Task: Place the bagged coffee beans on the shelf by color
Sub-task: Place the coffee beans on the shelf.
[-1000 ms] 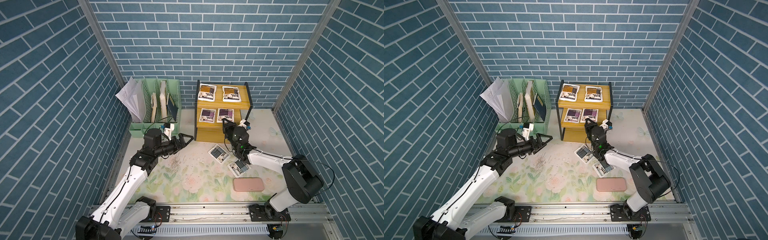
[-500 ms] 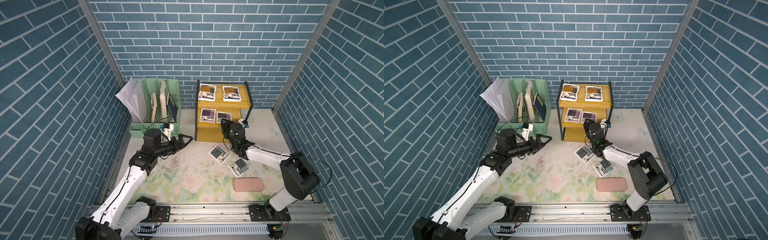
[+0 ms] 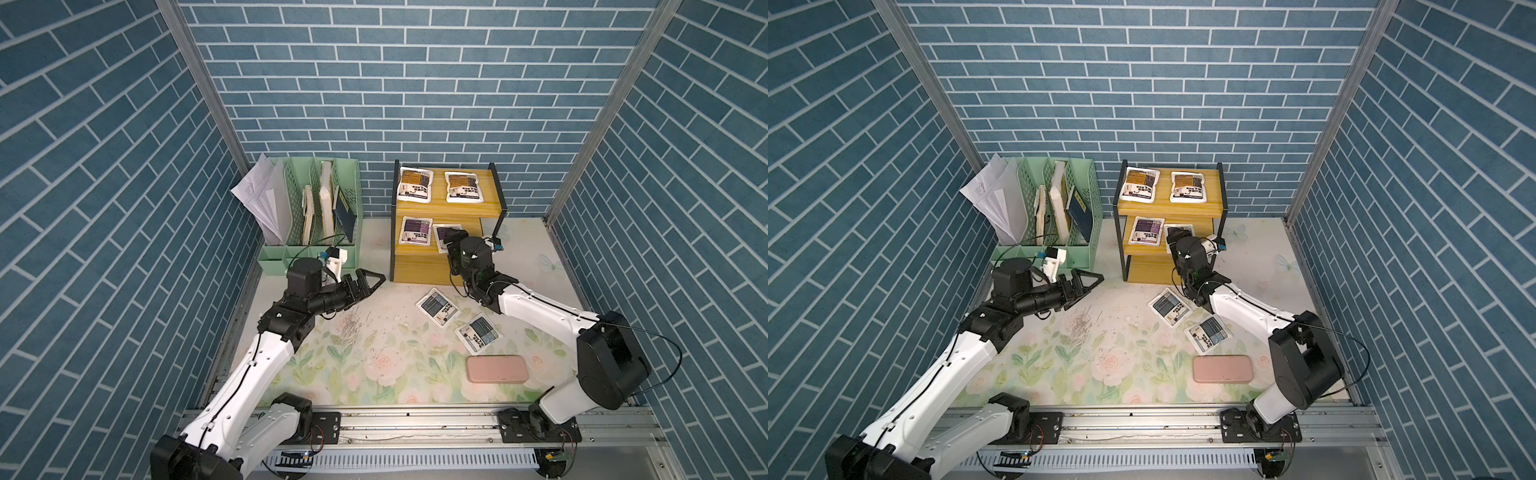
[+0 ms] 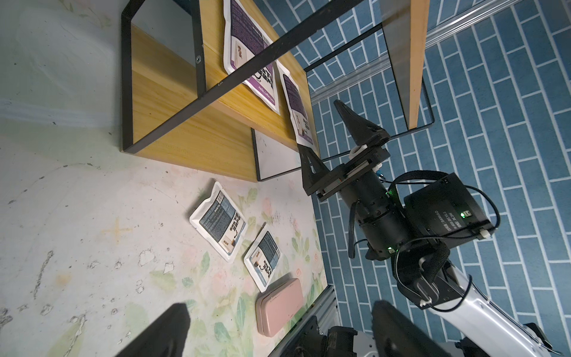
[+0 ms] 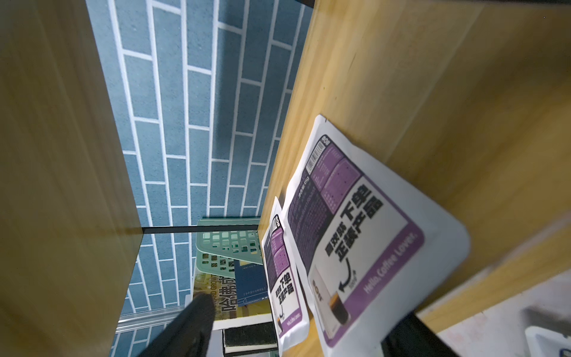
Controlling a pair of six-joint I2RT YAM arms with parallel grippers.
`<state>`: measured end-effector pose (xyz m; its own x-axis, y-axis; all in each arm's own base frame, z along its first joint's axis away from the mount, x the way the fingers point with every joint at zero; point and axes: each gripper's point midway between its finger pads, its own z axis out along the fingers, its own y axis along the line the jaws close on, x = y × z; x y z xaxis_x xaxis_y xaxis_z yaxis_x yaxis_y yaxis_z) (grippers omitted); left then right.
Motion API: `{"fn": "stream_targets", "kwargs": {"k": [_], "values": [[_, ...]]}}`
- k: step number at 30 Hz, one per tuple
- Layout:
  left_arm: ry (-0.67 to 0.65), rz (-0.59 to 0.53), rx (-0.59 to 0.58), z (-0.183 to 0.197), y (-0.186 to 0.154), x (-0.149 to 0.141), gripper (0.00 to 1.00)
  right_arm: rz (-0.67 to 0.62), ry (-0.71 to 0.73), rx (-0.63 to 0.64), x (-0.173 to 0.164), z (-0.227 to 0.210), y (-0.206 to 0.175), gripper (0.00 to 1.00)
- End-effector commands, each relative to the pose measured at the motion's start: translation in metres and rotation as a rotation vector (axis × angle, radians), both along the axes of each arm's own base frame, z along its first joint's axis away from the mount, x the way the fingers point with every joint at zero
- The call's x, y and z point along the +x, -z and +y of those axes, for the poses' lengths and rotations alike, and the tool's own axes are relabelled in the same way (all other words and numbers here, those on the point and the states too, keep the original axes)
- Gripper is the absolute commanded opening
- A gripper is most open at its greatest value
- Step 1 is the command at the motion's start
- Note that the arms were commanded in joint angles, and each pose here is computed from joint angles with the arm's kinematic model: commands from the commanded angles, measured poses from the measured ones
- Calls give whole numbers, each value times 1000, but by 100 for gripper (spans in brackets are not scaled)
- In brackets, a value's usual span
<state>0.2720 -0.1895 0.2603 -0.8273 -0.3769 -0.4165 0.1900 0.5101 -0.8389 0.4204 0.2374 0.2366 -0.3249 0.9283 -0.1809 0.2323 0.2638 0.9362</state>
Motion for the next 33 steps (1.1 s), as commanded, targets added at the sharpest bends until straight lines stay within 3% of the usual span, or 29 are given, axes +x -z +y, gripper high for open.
{"fn": "stream_targets", "kwargs": {"k": [1, 12, 15, 22, 24, 26, 28, 33], "values": [[-3, -29, 5, 3, -5, -2, 97, 112, 27, -17, -9, -13, 16, 93], [-17, -32, 9, 6, -6, -3, 95, 283, -22, 46, -35, -8, 34, 94], [-24, -67, 23, 6, -12, -2, 89, 255, -121, -20, -46, -3, 28, 92], [-128, -240, 168, 27, -26, 6, 86, -52, -465, -555, -100, -17, 11, 86], [-134, -232, 186, 28, -22, 10, 86, -68, -503, -838, -105, -30, 3, 81], [-148, -223, 201, 30, -16, 14, 86, -82, -432, -1212, -111, -40, -16, 79], [-166, -224, 217, 33, -14, 16, 86, -98, -371, -1468, -115, -41, -31, 78], [-189, -212, 256, 38, -8, 19, 86, -137, -440, -1682, -98, -19, -36, 70]]}}
